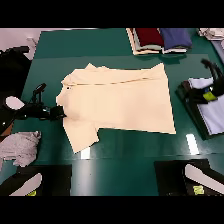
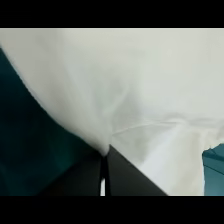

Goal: Fold the shirts.

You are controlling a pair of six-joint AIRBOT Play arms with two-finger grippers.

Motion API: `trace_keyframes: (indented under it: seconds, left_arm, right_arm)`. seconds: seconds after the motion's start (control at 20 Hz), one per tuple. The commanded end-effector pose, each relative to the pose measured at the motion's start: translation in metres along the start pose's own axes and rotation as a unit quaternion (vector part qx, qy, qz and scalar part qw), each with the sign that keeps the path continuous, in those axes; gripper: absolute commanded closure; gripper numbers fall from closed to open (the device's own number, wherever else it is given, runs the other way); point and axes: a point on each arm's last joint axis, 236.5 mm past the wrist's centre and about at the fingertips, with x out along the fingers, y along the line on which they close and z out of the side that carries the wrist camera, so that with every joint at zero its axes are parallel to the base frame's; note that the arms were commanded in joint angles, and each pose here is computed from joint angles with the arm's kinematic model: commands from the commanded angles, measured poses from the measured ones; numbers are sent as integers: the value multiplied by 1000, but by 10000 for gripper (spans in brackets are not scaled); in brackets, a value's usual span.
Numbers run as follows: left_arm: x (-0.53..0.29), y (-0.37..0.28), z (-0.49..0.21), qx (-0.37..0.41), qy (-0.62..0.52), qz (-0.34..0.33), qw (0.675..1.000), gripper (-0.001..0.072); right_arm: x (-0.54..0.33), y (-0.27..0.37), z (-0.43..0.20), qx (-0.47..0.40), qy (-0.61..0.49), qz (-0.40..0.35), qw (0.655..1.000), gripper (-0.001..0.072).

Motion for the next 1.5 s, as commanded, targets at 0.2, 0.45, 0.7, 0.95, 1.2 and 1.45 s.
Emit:
trace_keyframes:
  seconds: [0.2,0.45,0.7,0.95,1.2,1.45]
  left_arm:
    - [-4,-3,5,16,-6,-2,1000,684]
    - [-4,-3,4,16,-4,-2,1000,683]
    - [-11,-6,13,27,-16,0,999,684]
    - [-134,-71,69,117,-189,-12,975,685]
    - [-372,-190,79,239,-452,-49,858,684]
    - [-543,-263,10,300,-611,-83,728,684]
  right_arm:
    - [91,-41,-109,207,103,78,970,211]
    - [129,-6,-104,202,106,127,965,278]
    - [122,20,-70,99,50,102,989,681]
    - [-3,70,24,-40,-156,80,984,692]
    - [-235,138,67,-154,-439,39,884,692]
    - [-379,166,16,-188,-583,-20,790,693]
